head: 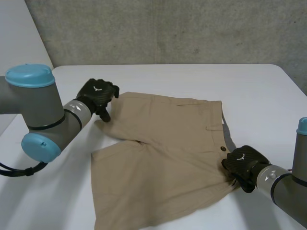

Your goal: Fold the shorts.

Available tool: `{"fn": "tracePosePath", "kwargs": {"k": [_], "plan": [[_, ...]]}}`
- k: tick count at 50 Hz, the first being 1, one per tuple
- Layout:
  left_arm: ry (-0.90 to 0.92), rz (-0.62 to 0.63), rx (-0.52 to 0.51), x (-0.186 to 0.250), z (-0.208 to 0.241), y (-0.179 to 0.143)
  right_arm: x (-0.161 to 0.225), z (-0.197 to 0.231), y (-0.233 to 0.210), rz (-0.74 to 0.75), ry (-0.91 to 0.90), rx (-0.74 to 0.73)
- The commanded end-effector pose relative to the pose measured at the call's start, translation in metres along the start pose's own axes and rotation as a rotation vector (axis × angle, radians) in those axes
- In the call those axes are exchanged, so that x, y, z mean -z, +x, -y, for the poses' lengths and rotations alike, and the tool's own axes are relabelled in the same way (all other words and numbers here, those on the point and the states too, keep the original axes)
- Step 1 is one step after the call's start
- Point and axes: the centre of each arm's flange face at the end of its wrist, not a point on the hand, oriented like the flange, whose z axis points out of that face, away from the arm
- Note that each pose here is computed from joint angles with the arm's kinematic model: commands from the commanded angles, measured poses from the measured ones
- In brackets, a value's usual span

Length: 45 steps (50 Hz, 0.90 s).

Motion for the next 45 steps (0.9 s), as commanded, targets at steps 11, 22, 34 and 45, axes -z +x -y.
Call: {"fn": "tracePosePath", "kwargs": {"k": [11, 22, 34, 45], "plan": [[-0.234, -0.020, -0.085, -0.019, -0.060, -0.010, -0.001, -0.002, -0.002, 0.008, -0.006, -0.001], [-0.243, 0.005, -0.084, -0.013, -0.058, -0.014, -0.002, -0.003, -0.005, 0.017, -0.011, 0.001], [-0.208, 0.021, -0.107, 0.002, -0.065, -0.006, -0.002, -0.003, -0.005, 0.014, -0.013, 0.002], [-0.208, 0.078, -0.117, 0.008, -0.061, -0.011, -0.001, -0.001, -0.004, 0.012, -0.005, -0.027]]}}
